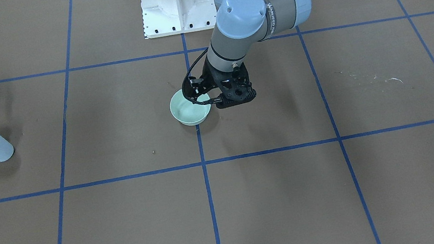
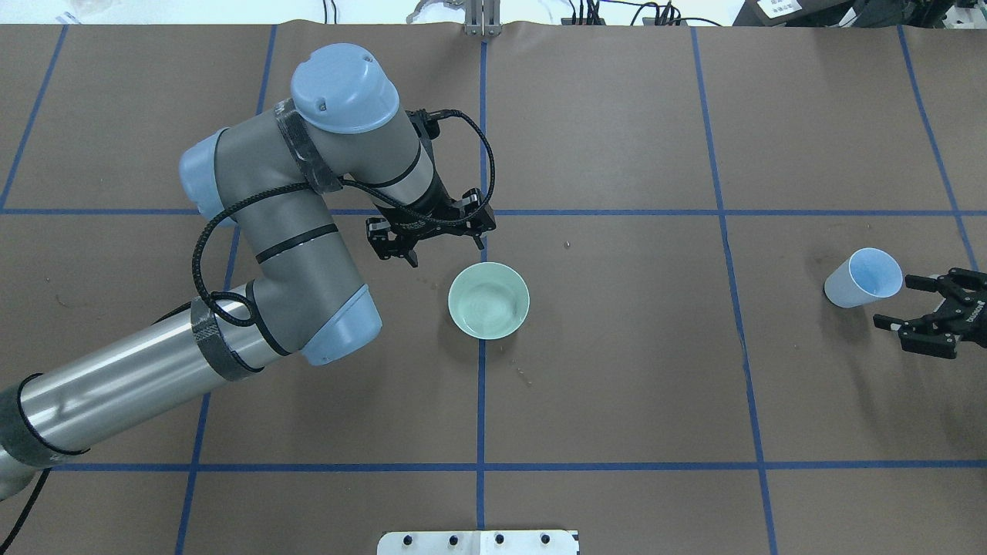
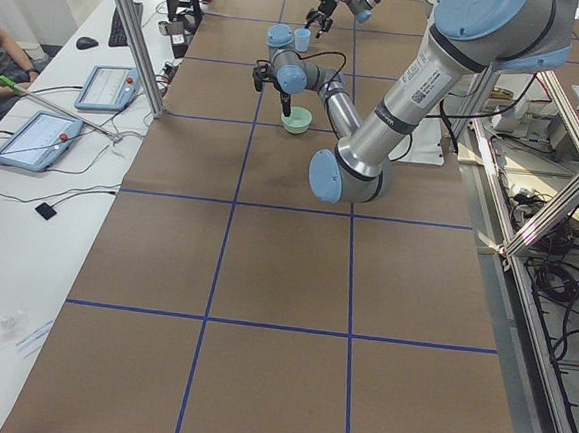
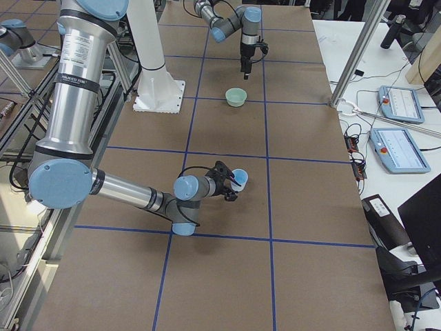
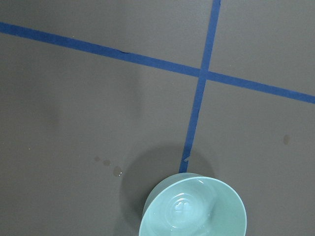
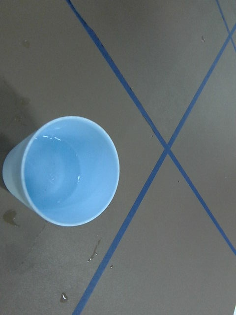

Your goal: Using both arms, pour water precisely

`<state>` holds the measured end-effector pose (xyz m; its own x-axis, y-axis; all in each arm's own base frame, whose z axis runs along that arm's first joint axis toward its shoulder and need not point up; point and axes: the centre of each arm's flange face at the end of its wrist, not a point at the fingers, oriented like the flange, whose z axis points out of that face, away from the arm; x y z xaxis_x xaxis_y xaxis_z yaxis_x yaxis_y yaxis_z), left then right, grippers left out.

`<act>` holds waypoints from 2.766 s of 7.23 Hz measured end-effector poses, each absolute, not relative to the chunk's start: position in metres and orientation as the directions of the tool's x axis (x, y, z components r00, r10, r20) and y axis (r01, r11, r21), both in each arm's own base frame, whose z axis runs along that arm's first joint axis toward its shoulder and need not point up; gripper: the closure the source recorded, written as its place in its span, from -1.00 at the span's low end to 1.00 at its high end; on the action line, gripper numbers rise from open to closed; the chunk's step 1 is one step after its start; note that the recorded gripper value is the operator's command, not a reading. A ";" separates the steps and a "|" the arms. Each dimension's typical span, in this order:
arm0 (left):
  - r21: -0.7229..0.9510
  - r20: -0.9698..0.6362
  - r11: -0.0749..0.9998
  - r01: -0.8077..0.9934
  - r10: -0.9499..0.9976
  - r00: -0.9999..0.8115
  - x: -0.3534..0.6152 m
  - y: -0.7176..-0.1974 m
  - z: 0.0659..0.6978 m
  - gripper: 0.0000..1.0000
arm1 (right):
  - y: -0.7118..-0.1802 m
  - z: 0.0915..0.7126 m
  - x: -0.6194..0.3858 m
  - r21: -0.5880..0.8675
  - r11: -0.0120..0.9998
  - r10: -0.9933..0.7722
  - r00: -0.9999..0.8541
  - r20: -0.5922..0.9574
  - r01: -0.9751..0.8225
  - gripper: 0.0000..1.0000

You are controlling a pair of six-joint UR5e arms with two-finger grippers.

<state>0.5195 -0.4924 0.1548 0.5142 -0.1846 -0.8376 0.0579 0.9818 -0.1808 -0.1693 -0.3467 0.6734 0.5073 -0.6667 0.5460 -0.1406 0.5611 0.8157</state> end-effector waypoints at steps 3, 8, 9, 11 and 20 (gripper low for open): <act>-0.179 -0.839 0.982 0.061 -0.185 0.512 0.514 -0.491 0.156 -0.98 | -0.351 0.670 -0.179 0.822 0.548 -0.665 0.517 0.539 -0.152 -0.96; -0.180 -0.839 0.982 0.064 -0.187 0.512 0.505 -0.487 0.162 -0.98 | -0.348 0.676 -0.185 0.824 0.541 -0.659 0.526 0.538 -0.166 -0.96; -0.181 -0.838 0.981 0.065 -0.188 0.513 0.505 -0.488 0.164 -0.99 | -0.350 0.677 -0.189 0.825 0.540 -0.659 0.526 0.538 -0.168 -0.96; -0.180 -0.837 0.981 0.065 -0.188 0.513 0.504 -0.488 0.165 -0.98 | -0.357 0.677 -0.194 0.827 0.535 -0.652 0.536 0.536 -0.176 -0.96; -0.181 -0.837 0.981 0.069 -0.191 0.512 0.502 -0.491 0.165 -0.98 | -0.369 0.676 -0.205 0.811 0.546 -0.634 0.529 0.564 -0.209 -0.92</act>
<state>0.5016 -0.4906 0.1648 0.5125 -0.1908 -0.8372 0.0694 0.9810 -0.1811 -0.2050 -0.3688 0.6760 0.5290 -0.6344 0.5636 -0.2090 0.5463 0.8111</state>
